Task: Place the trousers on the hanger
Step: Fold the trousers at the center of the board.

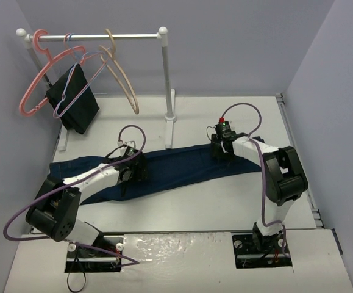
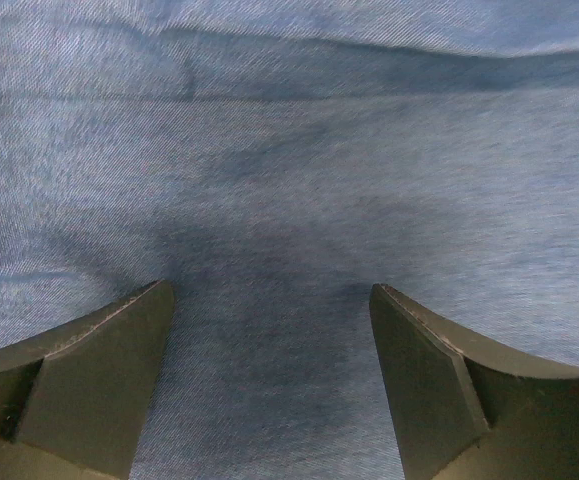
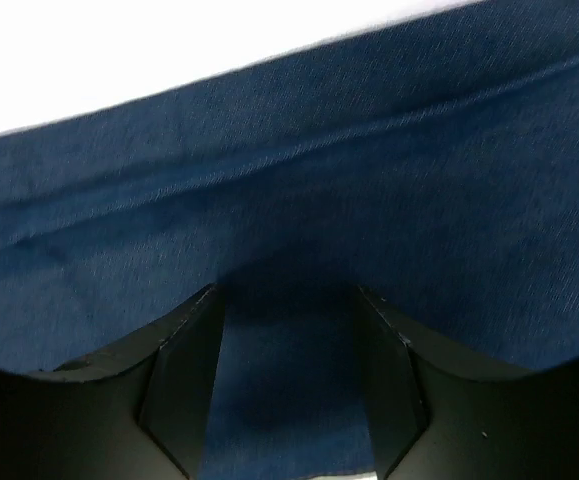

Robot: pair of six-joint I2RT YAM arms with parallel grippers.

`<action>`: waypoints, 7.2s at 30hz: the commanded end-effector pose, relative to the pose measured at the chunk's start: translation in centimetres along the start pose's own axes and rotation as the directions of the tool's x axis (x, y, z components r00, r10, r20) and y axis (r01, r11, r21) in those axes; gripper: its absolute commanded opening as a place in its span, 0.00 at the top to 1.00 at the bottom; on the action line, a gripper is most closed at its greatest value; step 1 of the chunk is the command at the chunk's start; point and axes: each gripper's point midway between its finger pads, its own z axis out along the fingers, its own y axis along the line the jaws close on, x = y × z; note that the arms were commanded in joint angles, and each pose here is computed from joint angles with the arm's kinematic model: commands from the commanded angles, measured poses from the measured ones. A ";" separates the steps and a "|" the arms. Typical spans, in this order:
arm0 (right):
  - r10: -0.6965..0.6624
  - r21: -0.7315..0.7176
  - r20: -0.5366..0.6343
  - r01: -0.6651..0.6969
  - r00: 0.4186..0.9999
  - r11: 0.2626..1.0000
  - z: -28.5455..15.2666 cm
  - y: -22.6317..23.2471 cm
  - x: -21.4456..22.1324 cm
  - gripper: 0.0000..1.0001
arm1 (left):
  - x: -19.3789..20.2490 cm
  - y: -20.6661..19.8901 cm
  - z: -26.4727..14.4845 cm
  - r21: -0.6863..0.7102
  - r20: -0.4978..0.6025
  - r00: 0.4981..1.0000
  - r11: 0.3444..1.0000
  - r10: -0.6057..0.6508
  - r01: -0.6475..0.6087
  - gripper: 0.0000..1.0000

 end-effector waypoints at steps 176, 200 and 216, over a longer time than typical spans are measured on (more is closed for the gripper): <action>0.191 0.094 0.123 -0.203 0.974 0.975 1.1 -21.6 -10.9 0.57 | -7.8 6.8 -15.5 -0.084 0.348 0.916 0.980 0.199 -0.180 0.03; 0.210 0.090 0.092 -0.218 0.973 0.972 1.3 -21.2 -9.0 0.84 | -7.9 6.9 -15.6 -0.076 0.351 0.917 0.982 0.188 -0.172 0.03; 0.183 0.151 0.278 -0.232 0.943 0.961 -4.6 -22.5 -14.0 1.00 | -7.8 6.9 -15.6 -0.075 0.349 0.918 0.982 0.188 -0.173 0.03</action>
